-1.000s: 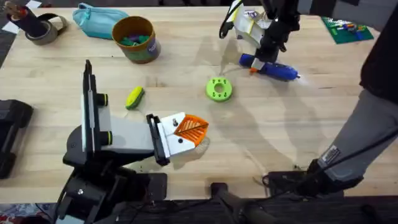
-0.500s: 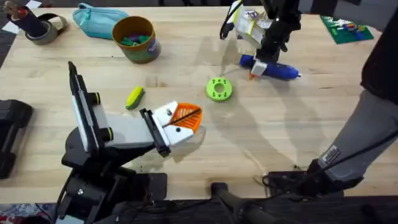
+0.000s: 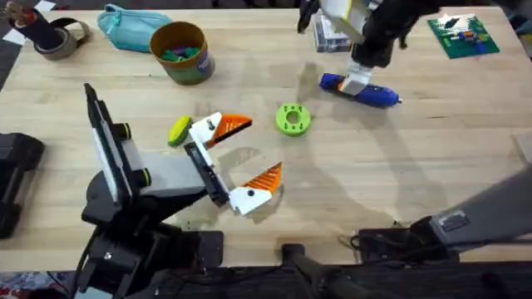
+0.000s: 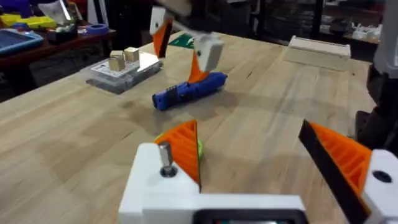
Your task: Pick up the gripper from the table and insert it into the empty holder that is missing its gripper. Then pick up a screw, insert it into the mounting hole, and use the screwdriver to tighten it. Finally, clean up the table by picking up the vegetable and placing it into the bucket.
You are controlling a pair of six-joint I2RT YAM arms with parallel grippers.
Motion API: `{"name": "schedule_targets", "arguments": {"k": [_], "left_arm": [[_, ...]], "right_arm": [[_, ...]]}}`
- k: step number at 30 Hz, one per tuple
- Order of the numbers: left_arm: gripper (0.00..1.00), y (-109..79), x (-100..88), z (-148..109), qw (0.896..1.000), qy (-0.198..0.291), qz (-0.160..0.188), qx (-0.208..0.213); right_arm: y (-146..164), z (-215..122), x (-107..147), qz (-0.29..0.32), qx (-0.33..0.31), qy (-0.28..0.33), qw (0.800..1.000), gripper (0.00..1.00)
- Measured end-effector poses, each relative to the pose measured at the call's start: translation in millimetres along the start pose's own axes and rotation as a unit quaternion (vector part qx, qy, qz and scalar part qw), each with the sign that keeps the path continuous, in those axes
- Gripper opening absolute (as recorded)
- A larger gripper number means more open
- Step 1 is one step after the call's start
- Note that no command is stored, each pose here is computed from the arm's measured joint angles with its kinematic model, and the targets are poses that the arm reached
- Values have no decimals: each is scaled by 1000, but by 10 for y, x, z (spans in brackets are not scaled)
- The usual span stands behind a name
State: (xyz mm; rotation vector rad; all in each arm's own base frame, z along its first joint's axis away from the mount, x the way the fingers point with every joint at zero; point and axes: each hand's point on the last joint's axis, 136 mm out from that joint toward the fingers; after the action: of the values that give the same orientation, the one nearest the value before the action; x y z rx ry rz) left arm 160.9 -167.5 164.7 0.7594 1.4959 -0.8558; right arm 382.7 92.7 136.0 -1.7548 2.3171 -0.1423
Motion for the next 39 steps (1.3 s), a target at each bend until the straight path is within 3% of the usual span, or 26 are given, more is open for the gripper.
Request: {"name": "schedule_targets", "arguments": {"k": [4,9,15,19,24,29,34,39], "left_arm": [[986,46,-211,-9,999,-39,20,-16],[986,195,-318,-44,997,-58,-7,-57],[986,377,-615,-201,990,-39,-47,-129],[986,520,-763,-340,979,13,-78,-188],[986,736,-701,-544,947,107,-140,-269],[986,997,-686,-732,908,176,-169,-340],[986,1207,-398,-807,872,247,-207,-368],[986,1431,-40,-839,834,310,-252,-381]], "right_arm": [[158,-439,-106,-19,22,-25,999,997],[344,-909,-281,-24,40,-94,995,997],[554,-1354,-414,7,38,-178,983,997],[673,-1583,-491,24,32,-226,973,997],[820,-1754,-484,34,22,-250,968,997],[972,-1813,-419,39,4,-248,968,997],[1031,-1754,-401,45,-11,-245,968,997],[1227,-1431,-284,56,-52,-217,973,997]]}}
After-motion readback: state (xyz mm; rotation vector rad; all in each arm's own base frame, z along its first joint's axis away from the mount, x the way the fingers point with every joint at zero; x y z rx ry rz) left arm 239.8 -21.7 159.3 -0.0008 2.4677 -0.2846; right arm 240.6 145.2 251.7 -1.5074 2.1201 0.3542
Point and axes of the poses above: each hand's point on the last joint's axis, 136 mm out from that joint toward the fingers, its own z axis out along the fingers, its own y axis along the line the jaws close on, x = y × z, and after that the axes turned 3 degrees about -z, right-handed
